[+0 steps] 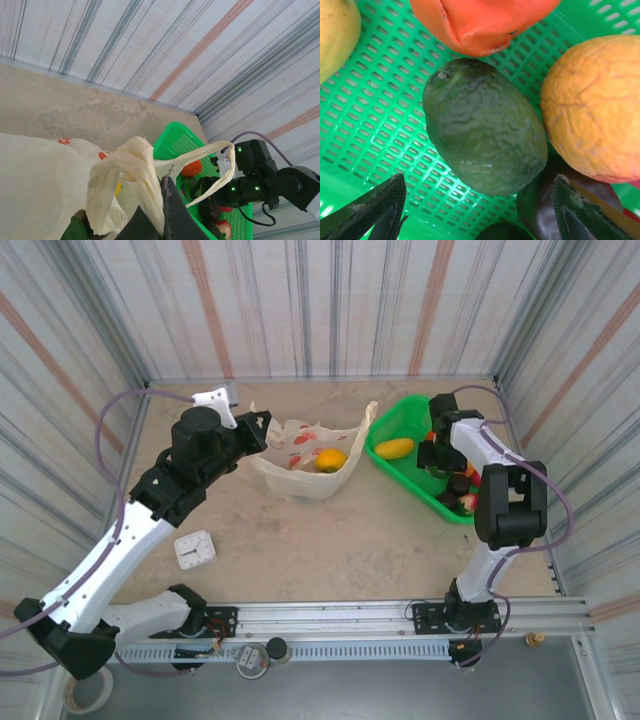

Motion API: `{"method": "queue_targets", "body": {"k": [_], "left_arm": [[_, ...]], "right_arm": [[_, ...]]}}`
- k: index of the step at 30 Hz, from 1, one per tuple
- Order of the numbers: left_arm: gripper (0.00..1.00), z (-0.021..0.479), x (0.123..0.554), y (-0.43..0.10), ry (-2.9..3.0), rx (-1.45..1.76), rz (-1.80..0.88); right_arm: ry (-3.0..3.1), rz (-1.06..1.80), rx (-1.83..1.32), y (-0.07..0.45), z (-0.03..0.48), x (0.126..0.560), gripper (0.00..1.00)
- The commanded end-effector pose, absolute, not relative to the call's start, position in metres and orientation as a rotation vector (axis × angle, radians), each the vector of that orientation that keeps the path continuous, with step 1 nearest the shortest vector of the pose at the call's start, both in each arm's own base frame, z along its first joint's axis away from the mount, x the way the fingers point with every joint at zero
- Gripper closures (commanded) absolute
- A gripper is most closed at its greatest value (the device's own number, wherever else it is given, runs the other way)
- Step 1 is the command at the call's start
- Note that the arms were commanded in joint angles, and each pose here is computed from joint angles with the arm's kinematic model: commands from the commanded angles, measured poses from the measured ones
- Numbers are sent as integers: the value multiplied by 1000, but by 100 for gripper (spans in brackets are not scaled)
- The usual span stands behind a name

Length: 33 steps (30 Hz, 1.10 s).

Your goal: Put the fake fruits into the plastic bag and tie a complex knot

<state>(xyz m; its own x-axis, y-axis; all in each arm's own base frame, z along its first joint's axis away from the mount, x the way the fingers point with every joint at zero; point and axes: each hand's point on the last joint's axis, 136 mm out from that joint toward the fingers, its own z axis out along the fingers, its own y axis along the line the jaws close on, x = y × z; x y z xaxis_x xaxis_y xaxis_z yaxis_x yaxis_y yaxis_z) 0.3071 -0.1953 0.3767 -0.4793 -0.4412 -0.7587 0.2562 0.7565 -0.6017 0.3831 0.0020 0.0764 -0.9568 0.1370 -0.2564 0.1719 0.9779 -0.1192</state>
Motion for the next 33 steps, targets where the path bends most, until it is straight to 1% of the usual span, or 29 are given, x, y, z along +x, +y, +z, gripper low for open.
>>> {"method": "queue_targets", "body": {"k": [1,8,13,16,19,20,23,26,30,33], "left_arm": [[100,384,305,-190,1864,-130,-820],[100,386,304,-193,1854,-119,-859],[100,387,305,-193,1844,-114,-884],[100,388,305,-192,1839,-112,-892],[100,389,306,-191,1834,-118,-894],[100,389,306,-190,1833,-118,-894],[100,389,307,-190,1834,-117,-895],[100,388,308,-190,1838,-120,-889],[100,384,310,-191,1849,-123,-885],[100,381,311,-192,1855,-126,-884]], "right_arm": [[2902,-181,186,8,66,391,22],[2906,-178,161,8,54,412,21],[2934,-165,144,15,40,421,26],[2934,-144,150,19,39,422,34],[2913,-118,169,22,49,417,46],[2898,-111,181,22,55,416,48],[2834,-86,211,24,81,409,50],[2739,-49,231,25,121,404,51],[2540,67,207,39,205,407,53],[2374,170,138,68,280,411,53]]}}
